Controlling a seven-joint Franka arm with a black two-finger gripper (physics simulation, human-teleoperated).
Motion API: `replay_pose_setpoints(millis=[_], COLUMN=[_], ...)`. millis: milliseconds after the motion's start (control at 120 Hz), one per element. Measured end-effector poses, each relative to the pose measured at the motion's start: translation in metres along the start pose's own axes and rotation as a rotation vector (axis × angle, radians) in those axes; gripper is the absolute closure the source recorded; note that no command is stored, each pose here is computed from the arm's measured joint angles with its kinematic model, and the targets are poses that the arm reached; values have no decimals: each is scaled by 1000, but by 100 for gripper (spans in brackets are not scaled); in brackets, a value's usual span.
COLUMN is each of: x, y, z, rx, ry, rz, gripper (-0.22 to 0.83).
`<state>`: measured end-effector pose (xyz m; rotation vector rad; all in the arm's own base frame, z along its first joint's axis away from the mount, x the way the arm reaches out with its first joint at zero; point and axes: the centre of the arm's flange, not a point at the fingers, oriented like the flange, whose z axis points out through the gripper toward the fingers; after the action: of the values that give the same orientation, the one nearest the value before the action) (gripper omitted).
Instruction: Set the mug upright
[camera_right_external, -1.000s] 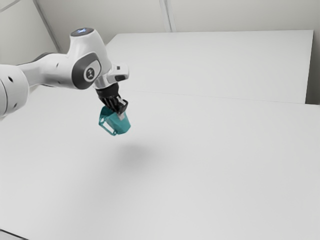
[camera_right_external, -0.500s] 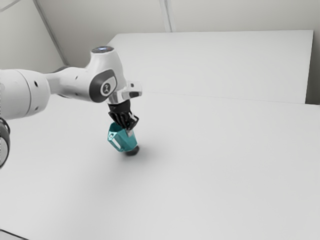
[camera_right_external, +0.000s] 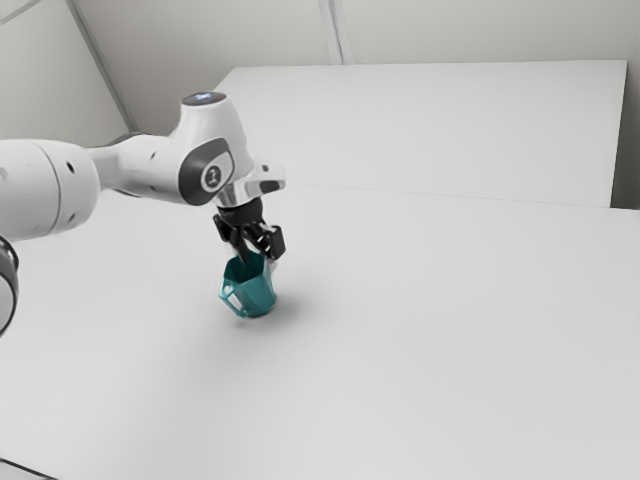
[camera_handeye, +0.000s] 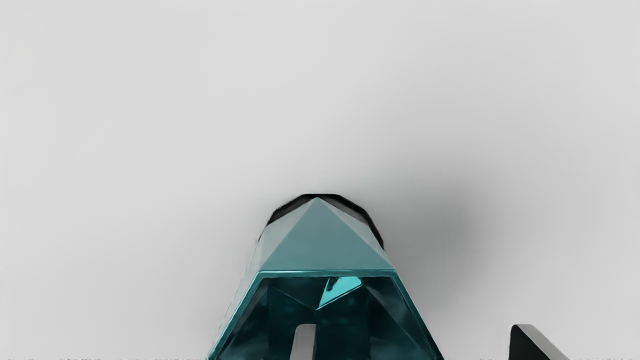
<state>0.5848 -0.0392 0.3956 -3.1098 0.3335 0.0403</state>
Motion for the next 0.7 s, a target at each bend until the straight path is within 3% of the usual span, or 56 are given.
replay_pose_setpoints(millis=[317, 483, 700], x=[24, 8, -3], y=[-4, -4, -3], z=[-149, -192, -196], rx=[-1, -8, -18], ry=[170, 161, 115], rz=[-9, -10, -10], gripper=[4, 2, 1])
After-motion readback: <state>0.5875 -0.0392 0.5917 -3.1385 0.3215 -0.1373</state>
